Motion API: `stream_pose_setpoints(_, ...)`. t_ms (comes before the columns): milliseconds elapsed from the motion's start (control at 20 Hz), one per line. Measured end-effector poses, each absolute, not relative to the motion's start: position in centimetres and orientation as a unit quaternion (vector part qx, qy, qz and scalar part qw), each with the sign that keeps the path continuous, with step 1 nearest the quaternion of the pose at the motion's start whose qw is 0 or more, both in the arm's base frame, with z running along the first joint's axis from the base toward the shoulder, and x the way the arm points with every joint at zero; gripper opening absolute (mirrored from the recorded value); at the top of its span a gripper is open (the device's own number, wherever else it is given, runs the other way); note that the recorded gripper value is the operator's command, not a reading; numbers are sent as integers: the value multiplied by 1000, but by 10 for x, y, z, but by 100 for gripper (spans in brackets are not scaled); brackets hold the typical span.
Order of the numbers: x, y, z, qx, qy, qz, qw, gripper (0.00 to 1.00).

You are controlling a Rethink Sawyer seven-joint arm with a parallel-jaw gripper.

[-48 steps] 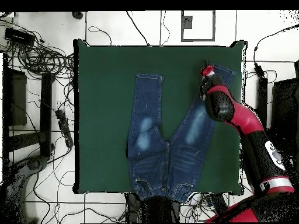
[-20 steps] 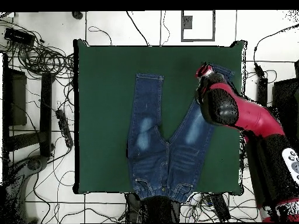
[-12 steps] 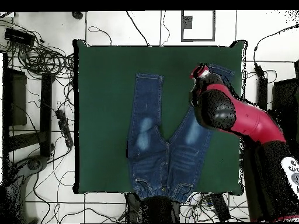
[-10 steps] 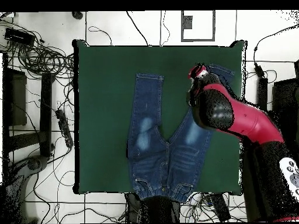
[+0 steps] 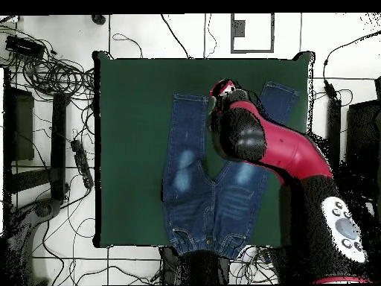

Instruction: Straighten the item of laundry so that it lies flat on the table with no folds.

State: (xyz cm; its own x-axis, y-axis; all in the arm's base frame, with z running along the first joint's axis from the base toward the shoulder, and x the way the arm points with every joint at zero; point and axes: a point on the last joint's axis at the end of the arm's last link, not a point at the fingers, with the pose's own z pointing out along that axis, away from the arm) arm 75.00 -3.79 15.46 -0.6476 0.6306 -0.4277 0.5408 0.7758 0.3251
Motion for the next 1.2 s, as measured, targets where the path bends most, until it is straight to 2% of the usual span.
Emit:
stream_pose_setpoints(200,749,2,151,318,910,89,252,100)
stream_pose_setpoints(550,748,33,133,325,911,96,233,100)
stream_pose_setpoints(1200,753,54,37,364,905,103,193,100)
